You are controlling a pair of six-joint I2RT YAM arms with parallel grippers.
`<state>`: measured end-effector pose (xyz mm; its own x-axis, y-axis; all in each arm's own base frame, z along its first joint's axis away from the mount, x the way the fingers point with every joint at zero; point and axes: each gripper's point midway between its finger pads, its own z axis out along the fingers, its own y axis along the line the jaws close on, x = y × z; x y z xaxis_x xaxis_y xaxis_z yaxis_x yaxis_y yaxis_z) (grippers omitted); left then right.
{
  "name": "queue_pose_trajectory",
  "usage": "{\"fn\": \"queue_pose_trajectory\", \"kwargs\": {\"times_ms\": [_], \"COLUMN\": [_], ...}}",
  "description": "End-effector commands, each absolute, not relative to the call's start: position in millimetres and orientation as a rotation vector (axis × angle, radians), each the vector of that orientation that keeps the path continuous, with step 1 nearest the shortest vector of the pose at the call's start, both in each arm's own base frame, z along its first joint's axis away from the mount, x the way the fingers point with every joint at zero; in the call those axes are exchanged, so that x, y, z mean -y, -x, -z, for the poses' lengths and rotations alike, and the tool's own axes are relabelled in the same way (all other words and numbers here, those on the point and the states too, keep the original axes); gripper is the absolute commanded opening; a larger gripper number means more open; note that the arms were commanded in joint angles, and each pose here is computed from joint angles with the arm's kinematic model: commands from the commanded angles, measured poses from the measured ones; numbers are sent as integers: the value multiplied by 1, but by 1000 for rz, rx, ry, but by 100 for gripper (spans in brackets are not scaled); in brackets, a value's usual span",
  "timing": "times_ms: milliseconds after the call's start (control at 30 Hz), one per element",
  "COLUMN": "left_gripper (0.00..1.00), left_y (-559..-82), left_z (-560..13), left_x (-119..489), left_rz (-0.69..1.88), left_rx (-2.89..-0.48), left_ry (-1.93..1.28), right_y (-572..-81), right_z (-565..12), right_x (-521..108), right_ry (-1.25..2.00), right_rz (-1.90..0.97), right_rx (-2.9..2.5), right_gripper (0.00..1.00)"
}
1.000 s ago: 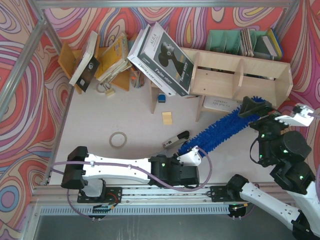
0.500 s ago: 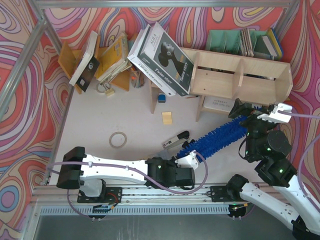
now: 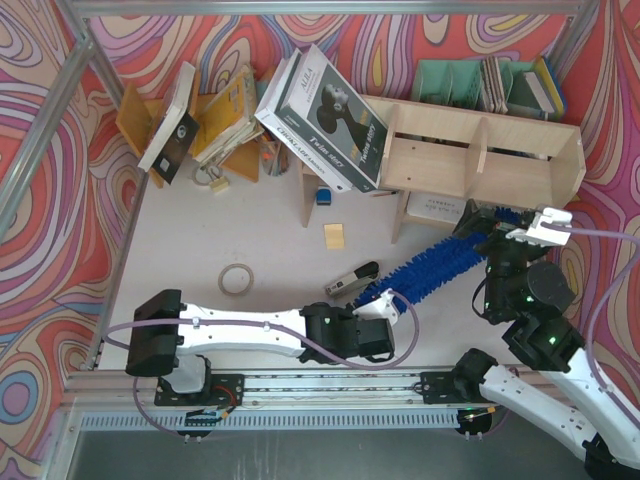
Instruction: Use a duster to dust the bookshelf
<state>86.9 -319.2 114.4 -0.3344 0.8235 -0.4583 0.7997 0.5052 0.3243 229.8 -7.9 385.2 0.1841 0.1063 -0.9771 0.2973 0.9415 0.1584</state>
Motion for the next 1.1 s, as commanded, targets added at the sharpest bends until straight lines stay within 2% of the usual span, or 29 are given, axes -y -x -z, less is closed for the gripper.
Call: {"fn": "queue_pose_trajectory", "kwargs": {"times_ms": [0, 567, 1067], "left_gripper": [0, 0, 0], "left_y": [-98, -181, -199], "left_z": [-120, -131, -135], "left_x": [326, 347, 364], "left_rz": [-17, 17, 148], "left_rx": [-2167, -2265, -2314], "left_ry": [-1242, -874, -838], "right_y": [-227, -237, -242], "right_z": [-388, -371, -384], "right_x": [10, 9, 4], "right_ry": [-351, -348, -348], "right_rz": [136, 210, 198], "right_rx": [-1360, -1377, -1381], "right_gripper": [99, 99, 99]}}
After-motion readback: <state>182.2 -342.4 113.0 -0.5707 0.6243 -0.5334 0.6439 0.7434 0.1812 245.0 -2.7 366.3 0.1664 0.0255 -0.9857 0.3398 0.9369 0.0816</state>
